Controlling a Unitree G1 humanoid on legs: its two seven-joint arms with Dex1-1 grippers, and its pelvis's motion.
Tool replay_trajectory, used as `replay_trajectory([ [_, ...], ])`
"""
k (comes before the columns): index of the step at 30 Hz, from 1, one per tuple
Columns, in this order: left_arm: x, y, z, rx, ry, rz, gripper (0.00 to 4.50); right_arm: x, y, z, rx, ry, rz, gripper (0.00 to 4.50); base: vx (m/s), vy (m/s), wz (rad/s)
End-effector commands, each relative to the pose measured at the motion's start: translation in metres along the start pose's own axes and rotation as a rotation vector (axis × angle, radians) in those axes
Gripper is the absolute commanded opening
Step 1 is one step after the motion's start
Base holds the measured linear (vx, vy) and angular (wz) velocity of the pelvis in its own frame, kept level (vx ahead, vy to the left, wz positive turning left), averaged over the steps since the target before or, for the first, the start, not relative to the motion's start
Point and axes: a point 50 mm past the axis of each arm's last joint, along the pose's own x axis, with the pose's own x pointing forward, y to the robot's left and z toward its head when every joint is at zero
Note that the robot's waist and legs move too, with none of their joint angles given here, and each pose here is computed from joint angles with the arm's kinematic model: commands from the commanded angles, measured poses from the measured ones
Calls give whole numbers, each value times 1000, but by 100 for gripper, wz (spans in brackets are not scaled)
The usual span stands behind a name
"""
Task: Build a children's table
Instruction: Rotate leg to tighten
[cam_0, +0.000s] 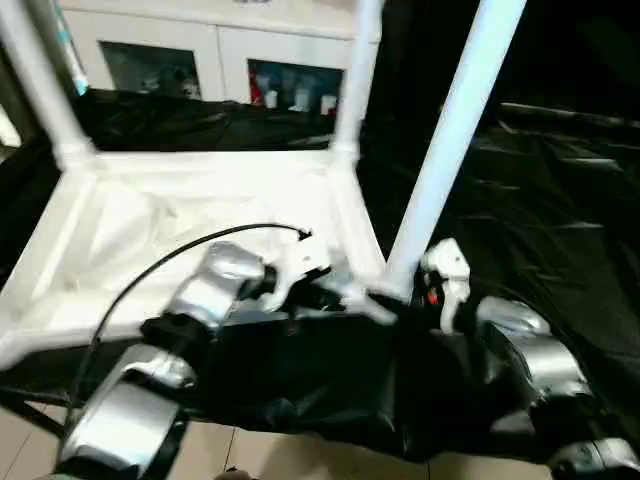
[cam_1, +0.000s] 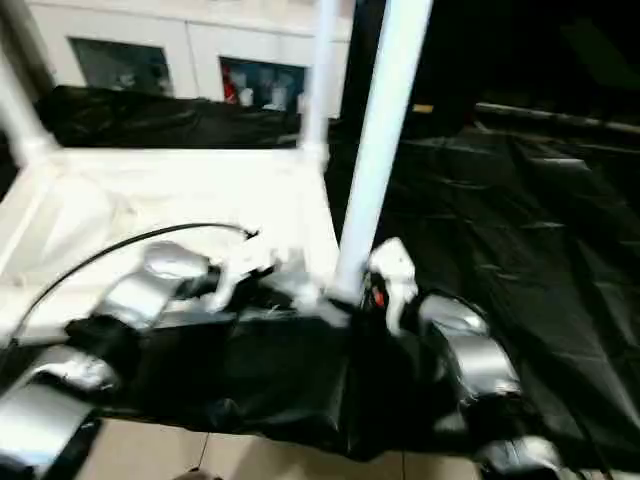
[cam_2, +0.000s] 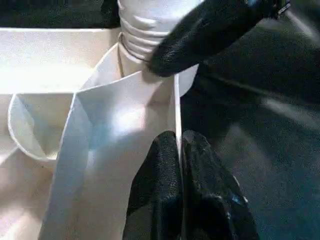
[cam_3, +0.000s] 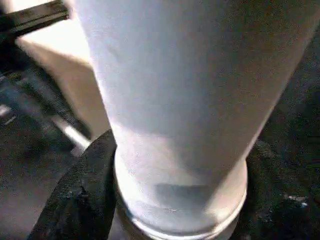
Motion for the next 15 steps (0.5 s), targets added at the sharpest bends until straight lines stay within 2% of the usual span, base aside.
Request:
replay_trajectory([
  [1, 8, 2, -8, -101, -5, 101, 0, -2, -14, -22, 88, 88, -216, 277, 0, 0, 0],
  [3, 21, 14, -3, -196, 4, 328, 0, 14, -21, -27, 226, 80, -522, 277, 0, 0, 0],
  [6, 24, 16, -1, -209, 3, 369, 0, 21, -16, -27, 233, 88, -556, 276, 0, 0, 0],
  [7, 29, 17, 4, -211, -4, 416, 0, 36, -5, -24, 192, 88, -539, 276, 0, 0, 0],
  [10, 34, 15, 9, -194, -10, 416, 0, 45, 4, -20, 156, 70, -500, 276, 0, 0, 0],
  [13, 37, 14, 11, -167, -16, 394, 0, 48, 5, -15, 158, 28, -467, 276, 0, 0, 0],
  [14, 37, 13, 11, -162, -17, 387, 0, 49, 5, -14, 169, 14, -458, 332, 0, 0, 0],
  [15, 37, 13, 11, -156, -17, 381, 0, 48, 4, -13, 168, 11, -457, 346, 0, 0, 0],
])
